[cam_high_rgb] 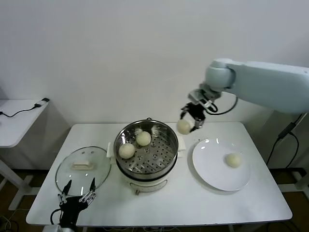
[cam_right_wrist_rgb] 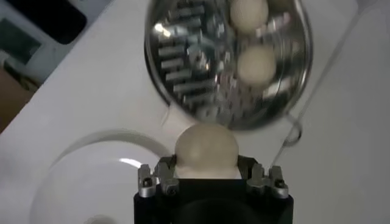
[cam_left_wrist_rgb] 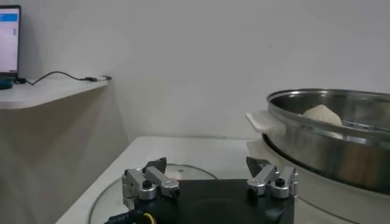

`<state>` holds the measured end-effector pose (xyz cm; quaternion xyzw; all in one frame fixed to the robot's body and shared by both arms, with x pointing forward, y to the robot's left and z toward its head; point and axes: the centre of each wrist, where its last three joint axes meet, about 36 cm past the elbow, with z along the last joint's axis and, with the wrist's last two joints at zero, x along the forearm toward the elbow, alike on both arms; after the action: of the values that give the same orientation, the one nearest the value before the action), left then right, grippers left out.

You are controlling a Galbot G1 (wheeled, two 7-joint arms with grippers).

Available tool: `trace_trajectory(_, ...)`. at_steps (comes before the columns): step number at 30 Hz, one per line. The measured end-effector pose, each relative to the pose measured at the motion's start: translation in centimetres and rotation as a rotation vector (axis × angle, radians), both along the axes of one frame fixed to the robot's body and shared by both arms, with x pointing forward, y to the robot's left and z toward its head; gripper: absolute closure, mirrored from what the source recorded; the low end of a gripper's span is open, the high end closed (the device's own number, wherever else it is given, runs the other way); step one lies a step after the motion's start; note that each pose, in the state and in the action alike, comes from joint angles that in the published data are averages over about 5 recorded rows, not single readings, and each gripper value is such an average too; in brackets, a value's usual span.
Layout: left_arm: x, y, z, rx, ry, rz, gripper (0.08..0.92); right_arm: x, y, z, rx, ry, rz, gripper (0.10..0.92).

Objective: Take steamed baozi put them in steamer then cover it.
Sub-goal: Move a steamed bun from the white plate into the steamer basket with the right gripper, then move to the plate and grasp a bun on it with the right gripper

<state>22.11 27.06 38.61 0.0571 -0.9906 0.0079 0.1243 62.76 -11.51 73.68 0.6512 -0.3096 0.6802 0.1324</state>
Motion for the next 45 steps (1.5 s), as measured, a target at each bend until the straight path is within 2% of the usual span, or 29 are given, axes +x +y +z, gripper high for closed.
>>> trace_trajectory(6,-0.3,0.0,0.0,-0.002,0.000,0.005,0.177,-2.9,7.0,-1.6,-0.109,-0.022,0.312,0.352)
trace_trajectory(12,-0.5,0.2,0.2,-0.005,-0.006,0.014,0.177,-4.1,10.5,-5.8,-0.206,-0.042,0.493,0.352)
trace_trajectory(21,-0.6,0.3,0.1,-0.011,-0.007,0.021,0.177,-4.9,13.3,-11.9,-0.249,-0.062,0.607,0.352)
trace_trajectory(27,-0.6,0.3,0.0,-0.012,-0.007,0.023,0.177,-5.2,14.1,-13.8,-0.242,-0.070,0.623,0.352)
trace_trajectory(29,-0.6,0.3,0.0,-0.013,-0.007,0.023,0.177,-5.3,14.2,-14.0,-0.236,-0.072,0.626,0.328)
trace_trajectory(35,-0.6,0.3,0.3,-0.012,-0.013,0.020,0.177,-4.4,13.6,-12.5,-0.225,-0.073,0.607,0.211)
trace_trajectory(40,-0.6,0.1,0.6,-0.012,-0.018,0.015,0.177,-1.6,11.1,-8.2,-0.245,-0.068,0.520,0.200)
trace_trajectory(45,-0.6,0.1,0.8,-0.012,-0.024,0.011,0.177,2.3,4.7,-4.0,-0.248,-0.043,0.291,0.200)
